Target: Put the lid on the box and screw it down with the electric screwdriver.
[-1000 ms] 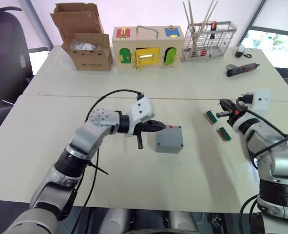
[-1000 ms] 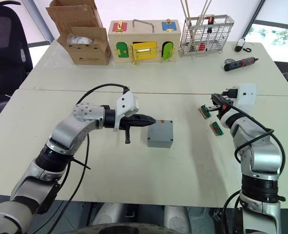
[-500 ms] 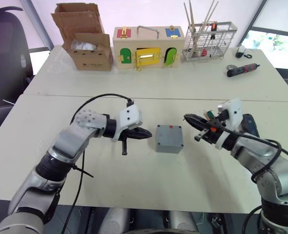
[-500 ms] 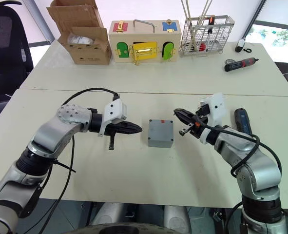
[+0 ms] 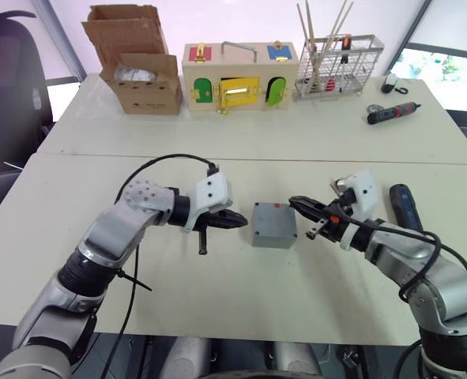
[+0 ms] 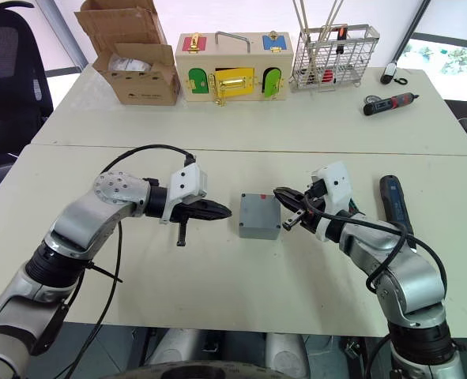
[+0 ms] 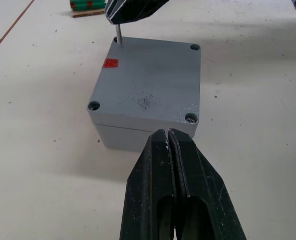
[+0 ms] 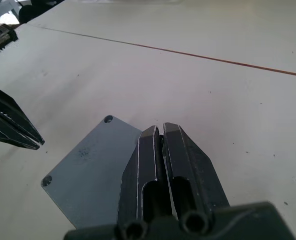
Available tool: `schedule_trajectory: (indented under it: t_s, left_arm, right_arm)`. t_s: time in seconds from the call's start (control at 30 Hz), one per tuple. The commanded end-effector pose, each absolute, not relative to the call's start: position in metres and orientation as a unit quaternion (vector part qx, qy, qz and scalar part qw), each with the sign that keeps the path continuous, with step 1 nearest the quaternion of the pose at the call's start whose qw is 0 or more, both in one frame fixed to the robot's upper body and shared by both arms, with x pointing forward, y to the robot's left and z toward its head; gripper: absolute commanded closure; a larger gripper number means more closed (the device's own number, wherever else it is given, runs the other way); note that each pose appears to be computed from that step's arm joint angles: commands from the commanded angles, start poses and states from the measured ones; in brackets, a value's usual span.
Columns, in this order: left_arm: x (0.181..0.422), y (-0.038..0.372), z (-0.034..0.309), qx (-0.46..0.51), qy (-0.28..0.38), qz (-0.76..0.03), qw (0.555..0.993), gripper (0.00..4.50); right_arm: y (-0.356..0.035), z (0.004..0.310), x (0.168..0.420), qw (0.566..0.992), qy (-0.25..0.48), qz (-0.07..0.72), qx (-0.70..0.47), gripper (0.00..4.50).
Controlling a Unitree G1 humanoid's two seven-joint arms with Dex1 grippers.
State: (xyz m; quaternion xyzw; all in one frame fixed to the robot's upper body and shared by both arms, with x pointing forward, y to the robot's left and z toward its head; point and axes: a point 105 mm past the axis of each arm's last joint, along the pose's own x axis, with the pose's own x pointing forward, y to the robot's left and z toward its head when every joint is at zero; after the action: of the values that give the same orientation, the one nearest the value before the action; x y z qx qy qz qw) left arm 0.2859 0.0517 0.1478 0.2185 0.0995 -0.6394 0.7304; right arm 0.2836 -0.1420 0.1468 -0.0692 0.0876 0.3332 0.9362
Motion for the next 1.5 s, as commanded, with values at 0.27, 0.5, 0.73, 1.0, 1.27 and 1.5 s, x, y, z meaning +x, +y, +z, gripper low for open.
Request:
schedule_trajectory:
  t_s: [0.27, 0.5, 0.73, 1.0, 1.27, 1.5]
  left_arm:
    - [0.281, 0.046, 0.156, 0.223, 0.078, -0.645, 0.727, 4.5]
    - [0.283, 0.044, 0.156, 0.224, 0.075, -0.646, 0.726, 4.5]
    - [0.283, 0.043, 0.156, 0.224, 0.073, -0.646, 0.726, 4.5]
    - [0.284, 0.042, 0.155, 0.223, 0.07, -0.644, 0.729, 4.5]
    - [0.284, 0.042, 0.155, 0.222, 0.07, -0.643, 0.729, 4.5]
    - [0.284, 0.042, 0.154, 0.223, 0.071, -0.643, 0.73, 4.5]
  right_arm:
    - [-0.15, 0.156, 0.286, 0.943, 0.067, 0.316, -0.079, 4.44]
    - [-0.154, 0.156, 0.285, 0.944, 0.07, 0.311, -0.082, 4.44]
    - [-0.152, 0.152, 0.285, 0.942, 0.077, 0.315, -0.083, 4.44]
    - [-0.147, 0.152, 0.287, 0.94, 0.076, 0.321, -0.083, 4.44]
    - [-0.148, 0.151, 0.286, 0.938, 0.083, 0.325, -0.085, 4.44]
    - [-0.145, 0.15, 0.286, 0.937, 0.083, 0.329, -0.084, 4.44]
